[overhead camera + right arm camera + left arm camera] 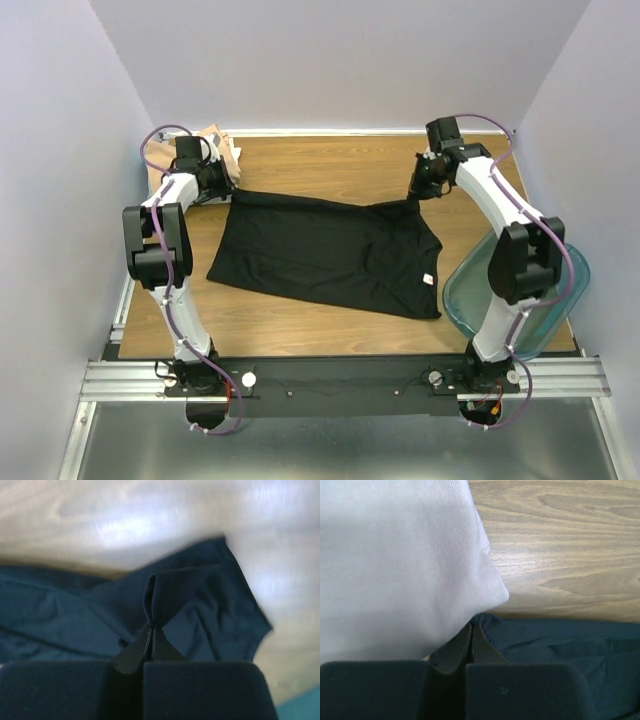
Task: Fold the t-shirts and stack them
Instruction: Fold the tshirt
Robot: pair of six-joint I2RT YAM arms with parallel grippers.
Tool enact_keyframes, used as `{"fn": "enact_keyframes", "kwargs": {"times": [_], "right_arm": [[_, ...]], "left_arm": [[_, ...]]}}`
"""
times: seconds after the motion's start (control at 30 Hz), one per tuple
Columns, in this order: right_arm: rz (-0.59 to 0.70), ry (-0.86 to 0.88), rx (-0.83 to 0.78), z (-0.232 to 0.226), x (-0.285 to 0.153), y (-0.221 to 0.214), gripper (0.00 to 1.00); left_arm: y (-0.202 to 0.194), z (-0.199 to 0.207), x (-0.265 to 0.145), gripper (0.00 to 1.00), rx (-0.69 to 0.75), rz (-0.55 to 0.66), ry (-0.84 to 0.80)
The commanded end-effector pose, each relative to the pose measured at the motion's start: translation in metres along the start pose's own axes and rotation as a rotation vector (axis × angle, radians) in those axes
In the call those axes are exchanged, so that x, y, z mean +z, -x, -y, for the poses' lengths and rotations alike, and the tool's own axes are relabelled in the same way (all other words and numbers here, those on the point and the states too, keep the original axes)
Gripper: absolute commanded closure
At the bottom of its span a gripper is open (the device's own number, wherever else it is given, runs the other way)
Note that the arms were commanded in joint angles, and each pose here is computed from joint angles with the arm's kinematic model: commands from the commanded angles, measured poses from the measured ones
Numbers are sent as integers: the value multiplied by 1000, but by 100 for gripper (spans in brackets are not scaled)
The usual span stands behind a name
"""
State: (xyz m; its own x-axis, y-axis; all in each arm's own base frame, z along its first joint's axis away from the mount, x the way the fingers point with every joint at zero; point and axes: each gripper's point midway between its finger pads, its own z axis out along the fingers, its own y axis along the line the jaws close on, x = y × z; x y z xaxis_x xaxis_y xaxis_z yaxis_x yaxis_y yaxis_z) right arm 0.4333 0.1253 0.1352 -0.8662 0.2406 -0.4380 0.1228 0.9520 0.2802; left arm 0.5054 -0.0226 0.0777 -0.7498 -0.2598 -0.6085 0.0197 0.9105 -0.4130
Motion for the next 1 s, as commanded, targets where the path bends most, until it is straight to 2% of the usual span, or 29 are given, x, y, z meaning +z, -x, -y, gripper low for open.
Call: {"fn": "enact_keyframes", "kwargs": {"times": [0.0, 0.4, 0.77, 0.97], "right_arm": [[-73, 16, 36, -2, -24, -36, 100], [-219, -38, 110, 13, -49, -130, 100], [-262, -49, 162, 20, -57, -166, 100], [-313, -49, 161, 19, -58, -192, 100]], "left_arm": [[1, -4, -20, 100, 30, 9, 28], [-35, -2, -43, 100, 45, -43, 30], [-55, -8, -78, 100, -6, 6, 138], [-75, -18, -91, 100, -53, -23, 213]]}}
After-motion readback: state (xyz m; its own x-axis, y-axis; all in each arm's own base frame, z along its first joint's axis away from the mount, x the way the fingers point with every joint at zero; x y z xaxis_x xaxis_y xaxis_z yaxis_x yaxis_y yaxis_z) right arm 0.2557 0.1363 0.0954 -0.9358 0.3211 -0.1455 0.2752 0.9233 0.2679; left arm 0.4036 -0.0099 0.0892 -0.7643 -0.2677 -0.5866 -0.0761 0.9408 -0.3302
